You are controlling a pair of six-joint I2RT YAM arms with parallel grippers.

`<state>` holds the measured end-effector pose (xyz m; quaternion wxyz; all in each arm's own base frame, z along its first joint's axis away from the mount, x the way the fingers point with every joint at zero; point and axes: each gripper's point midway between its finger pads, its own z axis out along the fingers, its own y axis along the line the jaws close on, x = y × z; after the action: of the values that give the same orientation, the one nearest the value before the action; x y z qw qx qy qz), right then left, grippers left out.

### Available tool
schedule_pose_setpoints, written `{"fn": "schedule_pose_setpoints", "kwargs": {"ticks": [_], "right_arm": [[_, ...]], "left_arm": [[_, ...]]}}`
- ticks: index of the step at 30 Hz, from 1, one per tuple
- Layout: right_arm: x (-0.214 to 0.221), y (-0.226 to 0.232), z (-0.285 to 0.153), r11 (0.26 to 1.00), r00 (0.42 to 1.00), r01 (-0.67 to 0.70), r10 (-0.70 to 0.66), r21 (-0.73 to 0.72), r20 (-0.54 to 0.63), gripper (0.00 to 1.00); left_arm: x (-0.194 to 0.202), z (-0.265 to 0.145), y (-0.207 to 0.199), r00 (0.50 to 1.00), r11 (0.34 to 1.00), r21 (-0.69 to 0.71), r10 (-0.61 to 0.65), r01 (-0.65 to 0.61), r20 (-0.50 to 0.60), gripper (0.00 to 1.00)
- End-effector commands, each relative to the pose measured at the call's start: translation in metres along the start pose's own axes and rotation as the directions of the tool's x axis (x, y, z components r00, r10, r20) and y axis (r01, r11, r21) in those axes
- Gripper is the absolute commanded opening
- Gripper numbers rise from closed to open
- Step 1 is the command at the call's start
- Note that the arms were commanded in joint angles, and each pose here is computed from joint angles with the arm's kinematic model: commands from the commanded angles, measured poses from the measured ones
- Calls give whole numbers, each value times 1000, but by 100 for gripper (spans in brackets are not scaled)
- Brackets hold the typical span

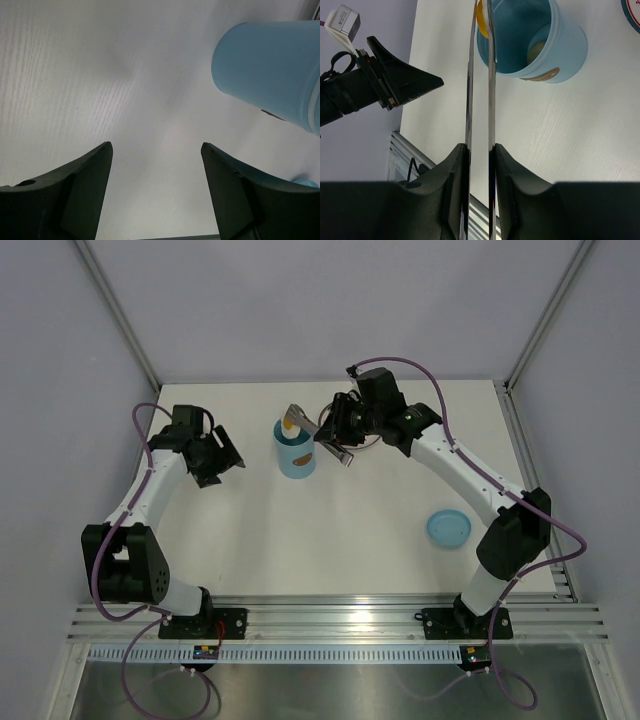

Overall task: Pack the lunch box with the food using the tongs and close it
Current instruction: Place the fake food in the packing box.

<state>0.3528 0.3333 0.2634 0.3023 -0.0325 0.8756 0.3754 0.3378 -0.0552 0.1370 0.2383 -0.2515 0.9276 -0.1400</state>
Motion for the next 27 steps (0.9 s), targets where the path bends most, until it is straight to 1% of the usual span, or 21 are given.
{"fn": "schedule_pose_setpoints", "kwargs": {"ticks": [1, 8, 9, 12, 13, 15, 16, 17, 19, 20, 22, 26, 27], "right_arm": [[-6, -1, -3, 999, 999, 35, -36, 10, 29, 0], [4, -9, 5, 999, 1000, 28, -27, 17, -11, 1], [5, -8, 6, 1000, 1000, 27, -27, 14, -15, 10], [4, -8, 6, 999, 999, 29, -29, 14, -14, 31], [4, -8, 5, 999, 999, 29, -28, 14, -15, 40], [2, -5, 3, 999, 999, 33, -33, 12, -9, 47], [1, -5, 3, 999, 999, 35, -35, 13, -8, 53], [-1, -3, 1, 999, 999, 38, -38, 9, -6, 55], [-3, -1, 0, 999, 999, 42, -42, 8, -1, 56], [-6, 1, -2, 999, 999, 46, -46, 6, 6, 58], [-8, 4, -3, 999, 999, 52, -52, 5, 11, 58], [-19, 11, -9, 998, 997, 69, -69, 1, 35, 54], [-23, 13, -11, 997, 996, 76, -76, 5, 51, 51]], "left_arm": [[-7, -7, -8, 999, 999, 41, 5, -7, 37, 76], [-8, -8, -8, 999, 999, 43, 8, -9, 41, 76], [-8, -8, -9, 999, 999, 44, 7, -9, 42, 76], [-9, -8, -9, 999, 999, 46, 6, -8, 41, 76], [-8, -8, -9, 999, 999, 46, 5, -6, 40, 76], [-8, -8, -9, 999, 999, 45, 6, -7, 38, 76], [-8, -8, -9, 999, 999, 48, 6, -8, 40, 76], [-8, -8, -9, 999, 999, 48, 6, -8, 40, 76], [-9, -9, -10, 999, 999, 50, 7, -9, 41, 76], [-9, -9, -10, 999, 999, 50, 7, -9, 41, 76], [-8, -9, -10, 999, 999, 50, 8, -10, 40, 76], [-9, -9, -10, 999, 999, 51, 8, -10, 41, 76], [-9, -9, -11, 999, 999, 51, 8, -10, 41, 76]]}}
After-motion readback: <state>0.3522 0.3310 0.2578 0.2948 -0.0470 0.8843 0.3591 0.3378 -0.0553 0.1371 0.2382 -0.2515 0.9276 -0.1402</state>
